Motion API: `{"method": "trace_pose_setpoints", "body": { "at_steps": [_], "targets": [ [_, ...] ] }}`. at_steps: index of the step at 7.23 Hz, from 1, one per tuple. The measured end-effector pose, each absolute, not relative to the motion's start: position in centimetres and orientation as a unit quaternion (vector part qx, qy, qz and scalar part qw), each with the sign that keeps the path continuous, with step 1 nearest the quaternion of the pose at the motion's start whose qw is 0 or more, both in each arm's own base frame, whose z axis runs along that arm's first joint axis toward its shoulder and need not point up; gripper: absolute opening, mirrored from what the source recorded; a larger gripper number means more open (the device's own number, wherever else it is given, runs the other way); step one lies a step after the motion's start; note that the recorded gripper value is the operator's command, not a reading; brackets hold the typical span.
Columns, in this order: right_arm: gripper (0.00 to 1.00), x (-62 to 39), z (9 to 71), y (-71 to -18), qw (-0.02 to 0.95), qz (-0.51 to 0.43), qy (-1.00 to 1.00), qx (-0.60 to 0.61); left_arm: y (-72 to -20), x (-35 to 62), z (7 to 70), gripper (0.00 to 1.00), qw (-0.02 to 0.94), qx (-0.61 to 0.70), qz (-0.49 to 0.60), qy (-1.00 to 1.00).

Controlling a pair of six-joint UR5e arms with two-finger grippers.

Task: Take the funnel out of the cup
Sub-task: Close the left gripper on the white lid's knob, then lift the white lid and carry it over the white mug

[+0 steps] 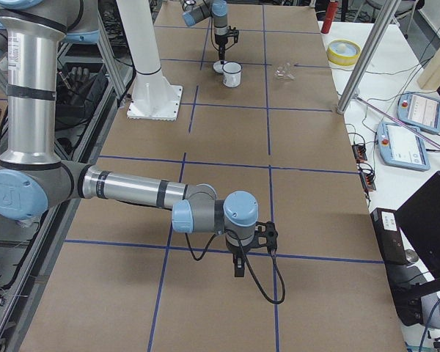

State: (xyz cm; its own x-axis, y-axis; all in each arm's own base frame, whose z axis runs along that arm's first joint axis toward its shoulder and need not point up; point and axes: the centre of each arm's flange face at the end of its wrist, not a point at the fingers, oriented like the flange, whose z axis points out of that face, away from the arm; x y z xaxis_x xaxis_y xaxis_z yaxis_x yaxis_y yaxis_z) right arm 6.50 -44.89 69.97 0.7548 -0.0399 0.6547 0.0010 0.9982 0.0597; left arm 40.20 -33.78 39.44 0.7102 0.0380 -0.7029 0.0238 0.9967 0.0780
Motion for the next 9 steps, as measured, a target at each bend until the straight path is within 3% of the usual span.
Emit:
{"method": "trace_pose_setpoints", "body": {
  "at_steps": [1,2,3,6,9],
  "targets": [
    [1.0,6.5,70.0,-44.9,0.936,-0.011,-0.35,0.028,-33.7,40.3,39.4,0.45,0.924,0.04,0.005,0.381],
    [1.0,6.5,70.0,-44.9,0.936,-0.011,-0.35,0.028,-33.6,40.3,39.4,0.32,0.924,0.04,0.006,0.381],
    [1.0,6.5,70.0,-44.9,0.936,-0.011,-0.35,0.028,-33.6,40.4,39.5,0.03,0.924,0.039,0.006,0.38],
    [1.0,6.5,70.0,-44.9,0.936,-0.011,-0.35,0.028,-33.5,39.7,38.6,0.0,0.921,0.044,0.006,0.387],
    [1.0,6.5,70.0,-44.9,0.936,-0.011,-0.35,0.028,-33.7,31.2,34.5,0.0,0.908,0.075,0.005,0.412]
  ]
}}
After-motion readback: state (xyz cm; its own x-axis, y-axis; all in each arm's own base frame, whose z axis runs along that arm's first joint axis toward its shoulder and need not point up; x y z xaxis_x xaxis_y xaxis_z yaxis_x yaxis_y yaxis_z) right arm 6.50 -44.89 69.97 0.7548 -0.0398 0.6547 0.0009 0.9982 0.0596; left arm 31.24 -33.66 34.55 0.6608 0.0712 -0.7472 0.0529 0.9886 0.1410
